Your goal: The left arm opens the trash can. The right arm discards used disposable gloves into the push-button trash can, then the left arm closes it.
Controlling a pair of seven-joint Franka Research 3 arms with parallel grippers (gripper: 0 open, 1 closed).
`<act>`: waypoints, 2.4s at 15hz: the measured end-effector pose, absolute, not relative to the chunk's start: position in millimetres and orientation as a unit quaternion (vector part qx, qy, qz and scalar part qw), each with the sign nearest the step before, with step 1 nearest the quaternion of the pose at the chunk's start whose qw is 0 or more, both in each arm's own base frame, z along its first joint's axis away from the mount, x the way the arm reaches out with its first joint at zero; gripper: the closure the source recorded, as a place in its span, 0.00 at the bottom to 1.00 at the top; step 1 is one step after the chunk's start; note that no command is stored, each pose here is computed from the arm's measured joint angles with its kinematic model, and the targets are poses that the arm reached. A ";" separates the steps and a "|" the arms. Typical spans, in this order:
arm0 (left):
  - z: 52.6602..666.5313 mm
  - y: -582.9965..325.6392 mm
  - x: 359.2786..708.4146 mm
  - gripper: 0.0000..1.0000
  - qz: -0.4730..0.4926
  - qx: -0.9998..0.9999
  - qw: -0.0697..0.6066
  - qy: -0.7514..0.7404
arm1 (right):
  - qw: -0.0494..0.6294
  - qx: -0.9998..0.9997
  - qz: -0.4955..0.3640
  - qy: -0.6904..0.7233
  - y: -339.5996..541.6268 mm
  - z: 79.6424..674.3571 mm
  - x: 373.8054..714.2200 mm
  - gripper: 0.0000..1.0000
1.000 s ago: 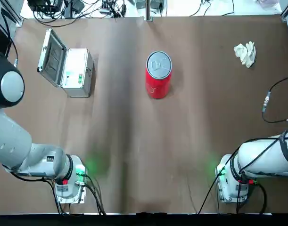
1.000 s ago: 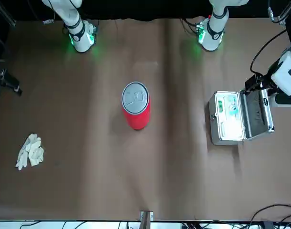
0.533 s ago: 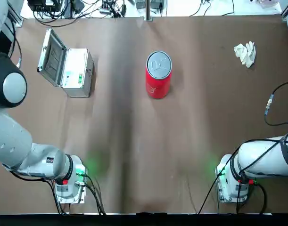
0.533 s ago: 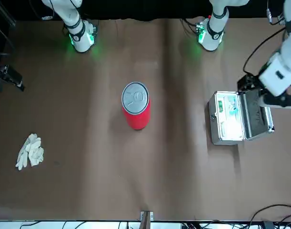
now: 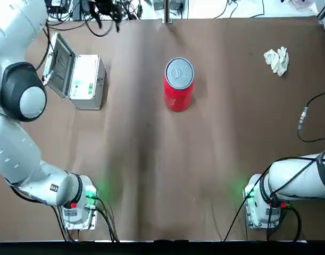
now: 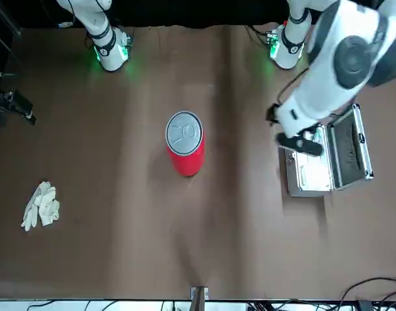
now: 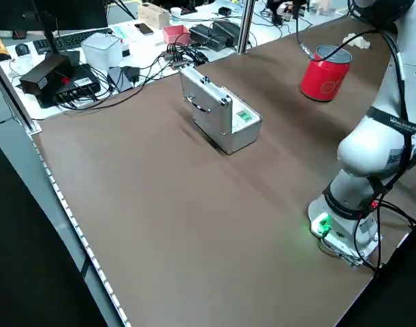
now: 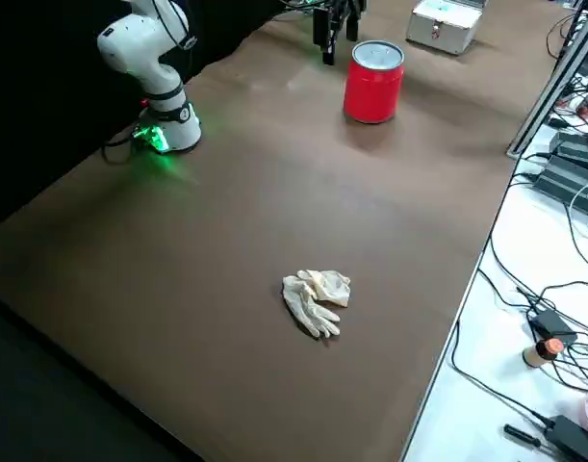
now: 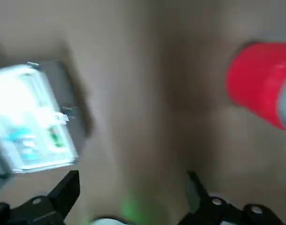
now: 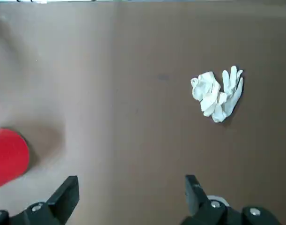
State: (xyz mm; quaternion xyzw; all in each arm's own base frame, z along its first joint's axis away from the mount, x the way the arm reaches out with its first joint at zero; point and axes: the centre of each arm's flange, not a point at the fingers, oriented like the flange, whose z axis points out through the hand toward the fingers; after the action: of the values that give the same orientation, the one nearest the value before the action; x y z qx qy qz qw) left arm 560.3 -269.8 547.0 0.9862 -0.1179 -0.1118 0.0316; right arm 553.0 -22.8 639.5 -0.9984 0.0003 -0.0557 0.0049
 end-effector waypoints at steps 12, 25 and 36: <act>515.7 -454.6 492.8 0.92 -0.145 0.978 0.149 0.011 | -0.025 -0.994 -0.077 0.068 -180.7 442.4 648.9 0.00; 432.5 -556.8 477.3 0.99 -0.051 0.978 0.175 0.097 | -0.019 -0.999 -0.031 0.039 -247.6 240.3 665.7 0.00; 393.1 -588.5 465.5 0.99 0.004 0.984 0.166 0.060 | -0.017 -0.992 -0.025 0.119 -294.7 171.5 644.3 0.00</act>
State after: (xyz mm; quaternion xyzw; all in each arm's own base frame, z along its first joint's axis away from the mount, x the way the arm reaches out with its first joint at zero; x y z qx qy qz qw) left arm 465.5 -588.5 393.1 0.9843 0.0598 0.0039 0.1661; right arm 644.3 -294.7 171.5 -0.9924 0.1191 -0.0254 -0.0175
